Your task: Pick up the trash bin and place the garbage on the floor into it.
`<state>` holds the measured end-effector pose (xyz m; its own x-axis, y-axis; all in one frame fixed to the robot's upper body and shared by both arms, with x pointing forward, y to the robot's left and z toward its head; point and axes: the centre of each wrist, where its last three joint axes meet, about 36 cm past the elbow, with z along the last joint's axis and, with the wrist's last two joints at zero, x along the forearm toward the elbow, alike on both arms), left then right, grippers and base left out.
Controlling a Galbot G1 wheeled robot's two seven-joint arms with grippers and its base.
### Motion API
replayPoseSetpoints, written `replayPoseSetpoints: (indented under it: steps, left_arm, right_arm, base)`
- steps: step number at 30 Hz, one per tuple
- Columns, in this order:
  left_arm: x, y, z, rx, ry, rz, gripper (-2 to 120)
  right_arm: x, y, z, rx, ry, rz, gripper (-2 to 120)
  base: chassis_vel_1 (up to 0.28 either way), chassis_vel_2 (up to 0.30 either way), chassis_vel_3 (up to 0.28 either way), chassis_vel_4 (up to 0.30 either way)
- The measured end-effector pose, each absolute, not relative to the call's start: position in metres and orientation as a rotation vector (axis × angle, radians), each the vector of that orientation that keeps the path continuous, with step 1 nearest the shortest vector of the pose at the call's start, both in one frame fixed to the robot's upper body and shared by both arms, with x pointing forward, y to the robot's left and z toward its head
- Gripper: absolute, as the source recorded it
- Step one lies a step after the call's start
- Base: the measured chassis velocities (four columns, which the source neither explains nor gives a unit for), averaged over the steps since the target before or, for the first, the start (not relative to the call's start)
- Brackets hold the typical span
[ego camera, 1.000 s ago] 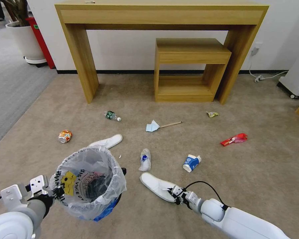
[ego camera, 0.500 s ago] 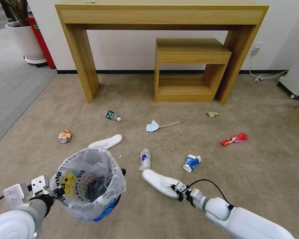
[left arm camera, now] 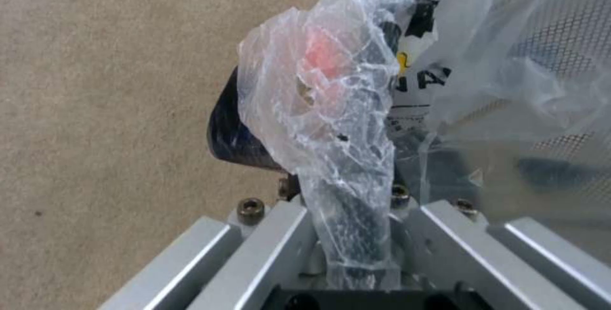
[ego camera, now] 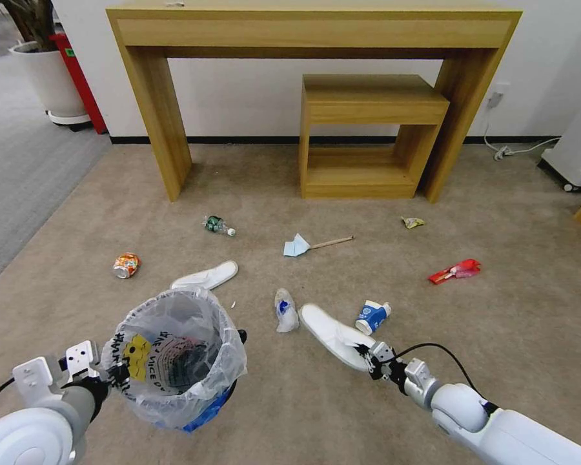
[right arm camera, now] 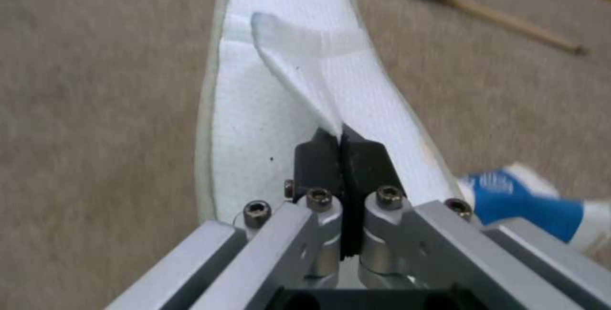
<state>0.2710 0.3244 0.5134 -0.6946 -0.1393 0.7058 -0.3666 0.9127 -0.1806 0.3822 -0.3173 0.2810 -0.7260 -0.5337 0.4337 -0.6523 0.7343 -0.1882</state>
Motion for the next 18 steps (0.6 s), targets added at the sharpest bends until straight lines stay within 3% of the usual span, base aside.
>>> replayPoseSetpoints:
  steps: [18]
  left_arm:
    - [0.268, 0.322, 0.512, 0.355, -2.33, 0.39, 1]
  right_arm:
    - [0.384, -0.273, 0.361, 1.207, -2.76, 0.263, 0]
  base:
    - [0.0, 0.0, 0.0, 0.0]
